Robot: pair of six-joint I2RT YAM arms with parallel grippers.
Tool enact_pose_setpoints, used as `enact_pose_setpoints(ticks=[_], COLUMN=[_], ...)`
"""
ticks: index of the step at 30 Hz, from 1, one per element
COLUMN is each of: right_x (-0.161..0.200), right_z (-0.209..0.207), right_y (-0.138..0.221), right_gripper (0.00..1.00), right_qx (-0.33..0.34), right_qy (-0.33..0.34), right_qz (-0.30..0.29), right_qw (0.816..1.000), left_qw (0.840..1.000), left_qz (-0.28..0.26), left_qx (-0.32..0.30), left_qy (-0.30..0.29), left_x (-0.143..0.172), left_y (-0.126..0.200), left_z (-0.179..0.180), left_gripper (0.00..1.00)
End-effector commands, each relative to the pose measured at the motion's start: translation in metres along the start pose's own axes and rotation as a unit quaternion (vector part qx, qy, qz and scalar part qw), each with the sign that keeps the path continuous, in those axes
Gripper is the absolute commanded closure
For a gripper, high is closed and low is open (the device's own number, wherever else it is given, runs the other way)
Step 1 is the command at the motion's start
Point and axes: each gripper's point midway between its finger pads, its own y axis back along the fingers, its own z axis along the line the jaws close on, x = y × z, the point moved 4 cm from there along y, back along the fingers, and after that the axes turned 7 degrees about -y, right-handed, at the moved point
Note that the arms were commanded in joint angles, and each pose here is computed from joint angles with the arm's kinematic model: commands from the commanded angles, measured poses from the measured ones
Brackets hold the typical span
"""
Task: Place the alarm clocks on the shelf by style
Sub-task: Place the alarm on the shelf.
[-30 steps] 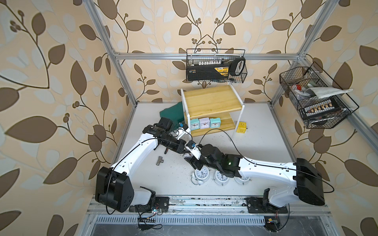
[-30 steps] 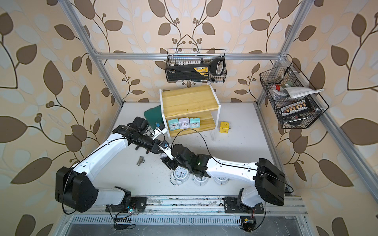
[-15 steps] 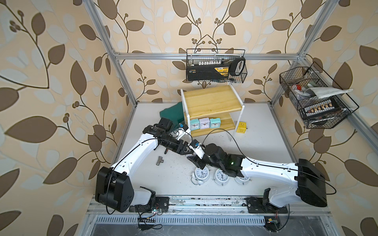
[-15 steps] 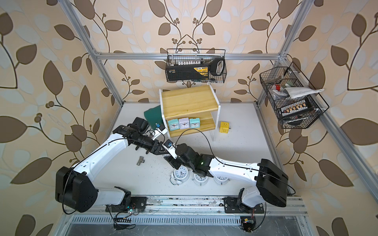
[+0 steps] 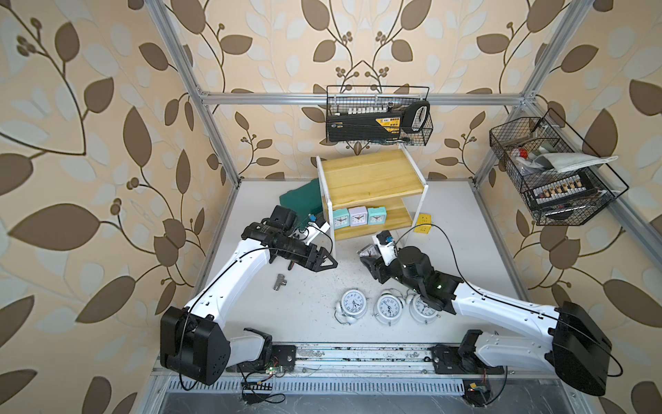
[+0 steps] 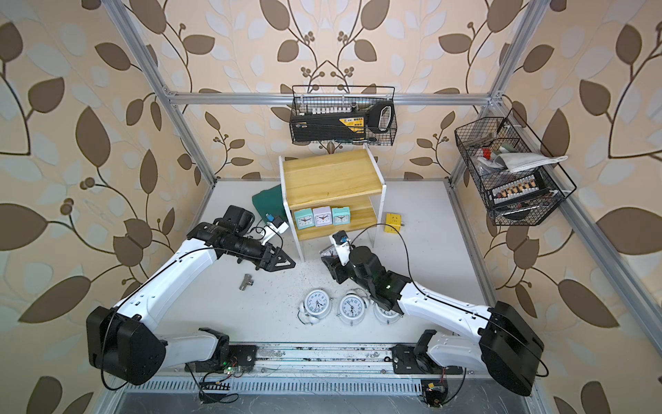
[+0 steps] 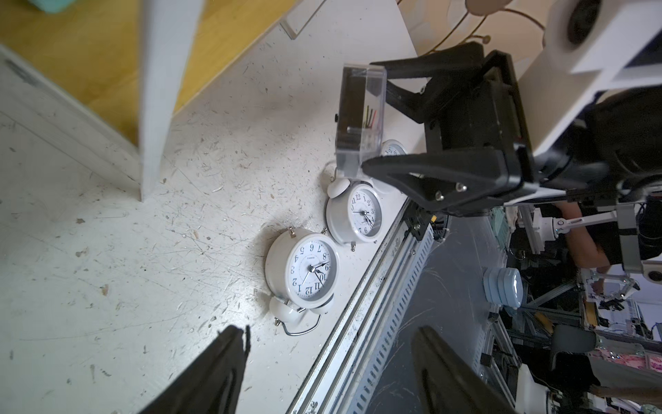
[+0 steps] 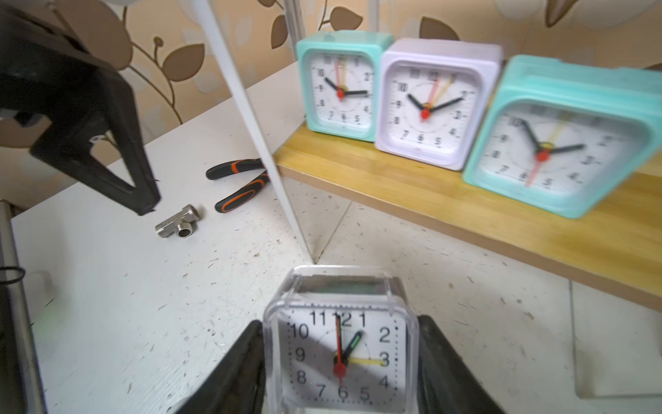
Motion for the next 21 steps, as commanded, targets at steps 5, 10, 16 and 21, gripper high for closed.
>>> enact_pose_setpoints(ticks=[5,10,16,21], right_x=[-0.033,-0.051,-0.066,-0.074], right_z=[-0.044,-0.062,-0.085,-0.092], right_y=[0.024,0.036,0.035,0.031], right_gripper=[0.54,0.56,0.56,0.56], right_qx=[0.064,0.090,0.126,0.135], right_qy=[-0.064,-0.059,-0.079,-0.079], right_qz=[-0.107,-0.170,-0.208,-0.233], right_qw=[0.990,0.980,0.967,0.960], left_qw=[1.000,1.000,1.000,1.000], left_qz=[-0.018,-0.018,-0.020,-0.022], left_qx=[0.017,0.019,0.021,0.021], left_qy=[-0.008,-0.006,-0.005,-0.006], left_x=[0.000,0.001,0.002,0.003], left_y=[0.006,0.006,0.006,0.008], left_z=[-0.004,-0.004,-0.003,-0.004], left_gripper=[0.23,0.23,0.23,0.23])
